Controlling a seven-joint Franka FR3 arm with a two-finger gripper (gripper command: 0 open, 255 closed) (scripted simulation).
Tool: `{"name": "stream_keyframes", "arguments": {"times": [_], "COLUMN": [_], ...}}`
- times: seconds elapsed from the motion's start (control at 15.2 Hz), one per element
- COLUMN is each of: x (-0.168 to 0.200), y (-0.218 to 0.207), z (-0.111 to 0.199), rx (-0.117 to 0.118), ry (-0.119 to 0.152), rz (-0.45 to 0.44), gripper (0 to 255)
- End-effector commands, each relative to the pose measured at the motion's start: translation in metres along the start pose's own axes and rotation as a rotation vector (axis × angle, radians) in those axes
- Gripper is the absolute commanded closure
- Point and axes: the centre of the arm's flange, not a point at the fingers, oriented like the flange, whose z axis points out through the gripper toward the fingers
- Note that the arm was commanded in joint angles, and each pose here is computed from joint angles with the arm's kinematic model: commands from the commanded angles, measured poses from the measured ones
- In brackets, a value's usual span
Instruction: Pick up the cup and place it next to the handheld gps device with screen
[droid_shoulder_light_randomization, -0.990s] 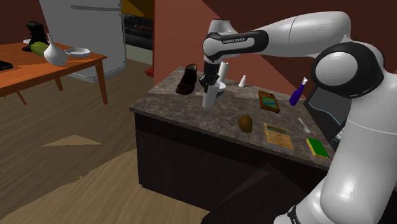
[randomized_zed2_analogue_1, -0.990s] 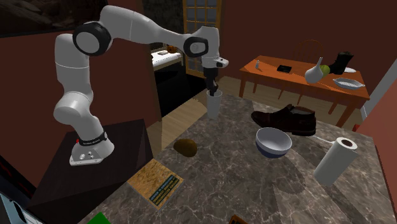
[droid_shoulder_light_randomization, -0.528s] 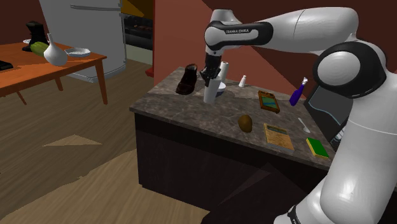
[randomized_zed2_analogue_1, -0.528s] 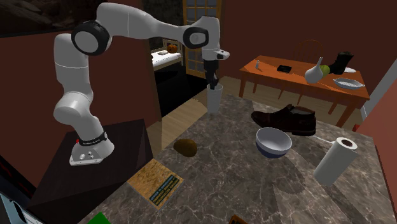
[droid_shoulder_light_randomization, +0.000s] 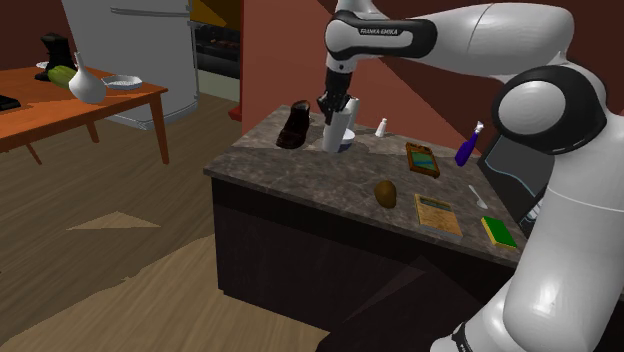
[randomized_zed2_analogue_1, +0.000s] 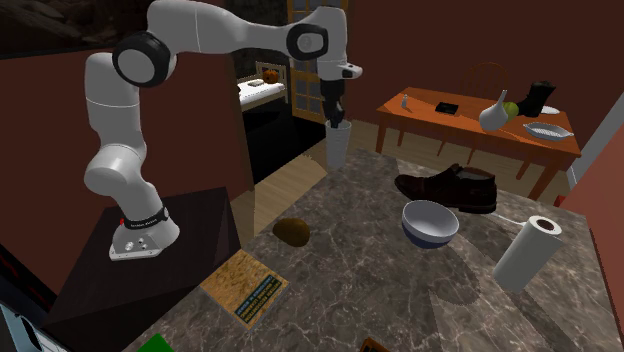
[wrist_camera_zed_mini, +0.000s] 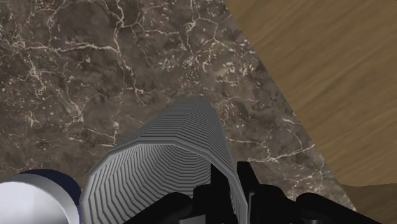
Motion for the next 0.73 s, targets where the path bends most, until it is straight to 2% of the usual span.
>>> {"name": "stream_keyframes", "arguments": {"times": [0.0, 0.66], "x": [0.0, 0.002], "y": [0.001, 0.005], "z": [-0.01, -0.062], "rx": [0.0, 0.0], "ry": [0.0, 0.0], "rz": [0.0, 0.0], "gripper": [255, 255]}}
